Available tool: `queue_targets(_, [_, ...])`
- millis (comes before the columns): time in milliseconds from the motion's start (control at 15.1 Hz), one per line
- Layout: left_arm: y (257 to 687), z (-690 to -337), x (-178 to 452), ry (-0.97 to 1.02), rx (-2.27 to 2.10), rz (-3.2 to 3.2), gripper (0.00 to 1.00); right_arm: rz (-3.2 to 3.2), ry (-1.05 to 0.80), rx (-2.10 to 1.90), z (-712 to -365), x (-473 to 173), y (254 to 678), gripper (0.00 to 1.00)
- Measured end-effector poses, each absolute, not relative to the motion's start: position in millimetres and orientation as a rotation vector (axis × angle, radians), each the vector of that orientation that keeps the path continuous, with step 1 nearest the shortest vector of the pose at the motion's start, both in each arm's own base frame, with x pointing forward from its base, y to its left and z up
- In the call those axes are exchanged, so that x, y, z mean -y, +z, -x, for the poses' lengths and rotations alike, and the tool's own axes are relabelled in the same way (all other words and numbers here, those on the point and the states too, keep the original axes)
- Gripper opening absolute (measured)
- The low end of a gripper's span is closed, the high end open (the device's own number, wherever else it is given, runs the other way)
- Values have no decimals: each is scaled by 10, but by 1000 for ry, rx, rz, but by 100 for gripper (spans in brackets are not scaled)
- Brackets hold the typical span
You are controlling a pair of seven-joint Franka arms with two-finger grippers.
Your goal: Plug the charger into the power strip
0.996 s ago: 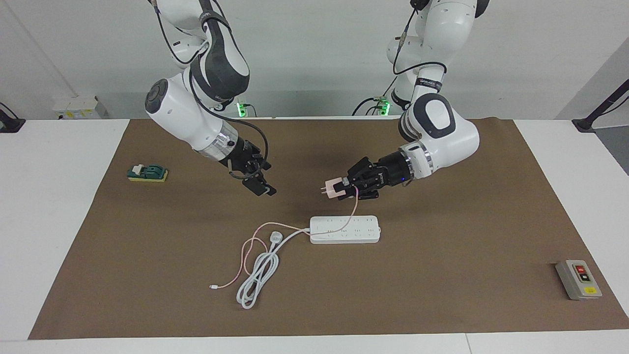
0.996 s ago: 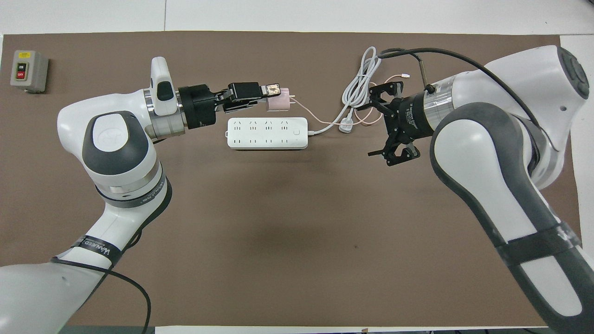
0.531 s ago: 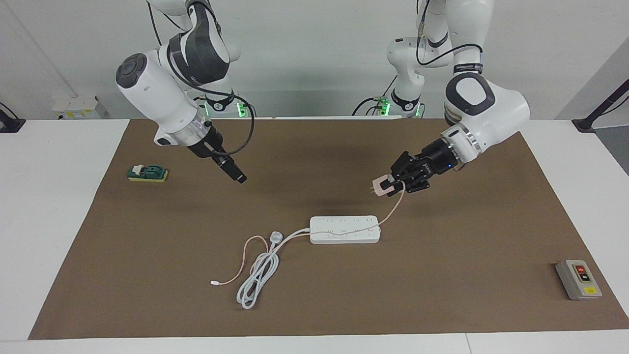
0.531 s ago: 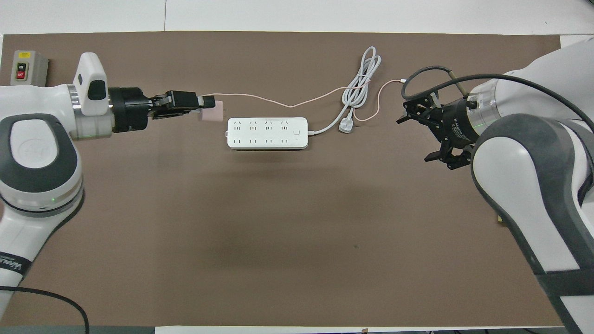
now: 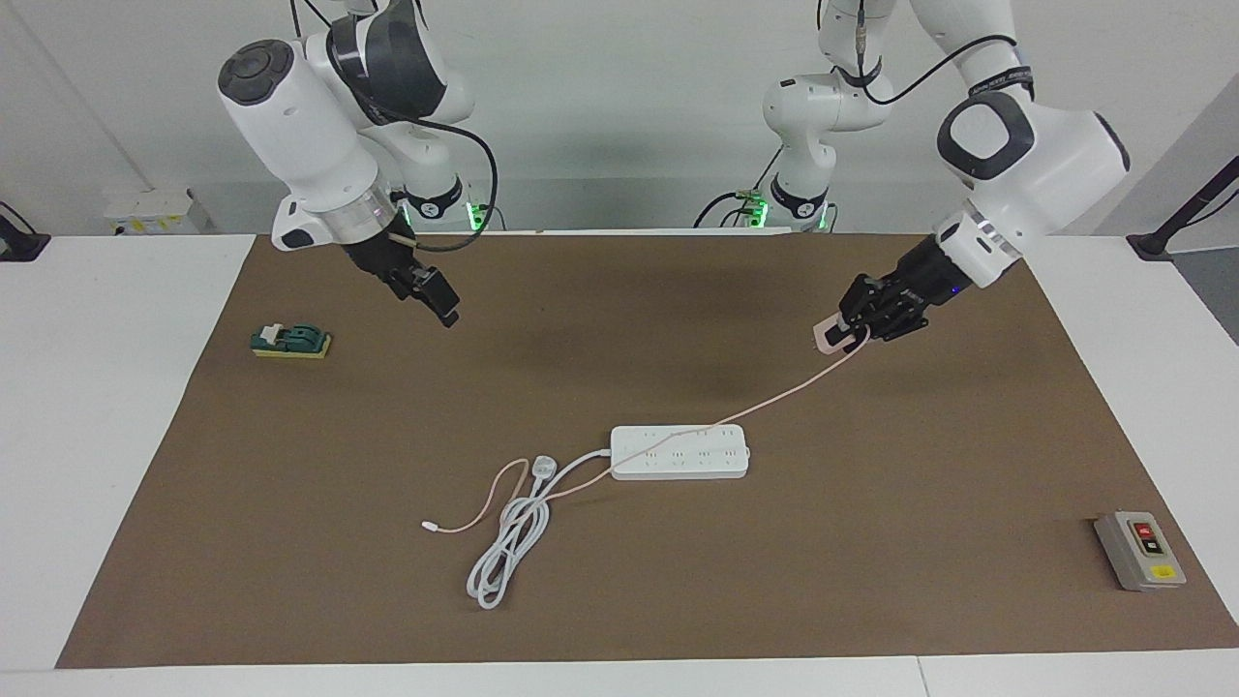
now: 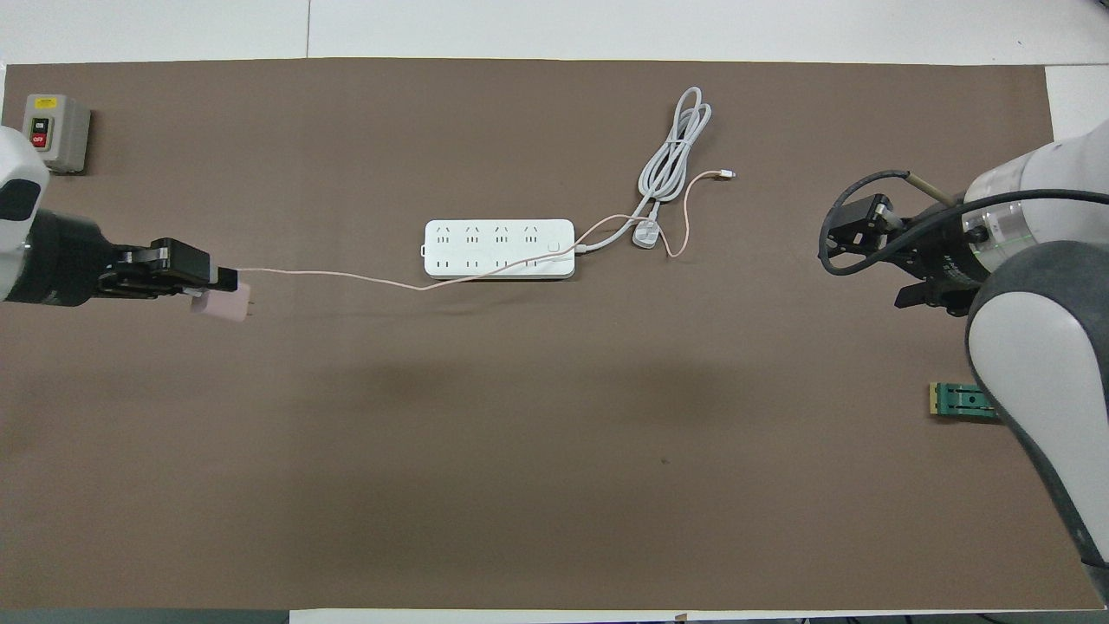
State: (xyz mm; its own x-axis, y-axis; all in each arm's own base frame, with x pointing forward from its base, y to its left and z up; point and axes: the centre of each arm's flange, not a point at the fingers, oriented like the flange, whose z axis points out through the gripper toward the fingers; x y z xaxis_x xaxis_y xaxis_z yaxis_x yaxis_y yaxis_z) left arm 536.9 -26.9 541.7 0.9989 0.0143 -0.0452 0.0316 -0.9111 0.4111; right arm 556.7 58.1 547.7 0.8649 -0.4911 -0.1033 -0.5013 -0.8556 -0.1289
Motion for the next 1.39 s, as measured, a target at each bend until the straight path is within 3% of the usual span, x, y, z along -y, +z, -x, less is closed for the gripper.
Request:
queue_targets(531, [5572,-5169,-454,-87,-1,-2999,31,2912,58,-682,-5581,-718,5632,100])
queue_targets(797, [5591,-5101,-997,-53,10,-3013,31,2955,86,-503,-5564,-274,5772,100])
queue_targets(996, [5627,-5114,-1052,-33,26,-3062,31,2965,110,-429,-5537,101,5764,100])
queue_targets(1195, [5760,-5138,-1206,30,-59,-3138,31,3042,101,-275,-5504,202,5950,100])
queue_targets(1394, [5848,-5026,-1781,111,-267,-3149,31,3064,101,-232,-5491,186,6026,100])
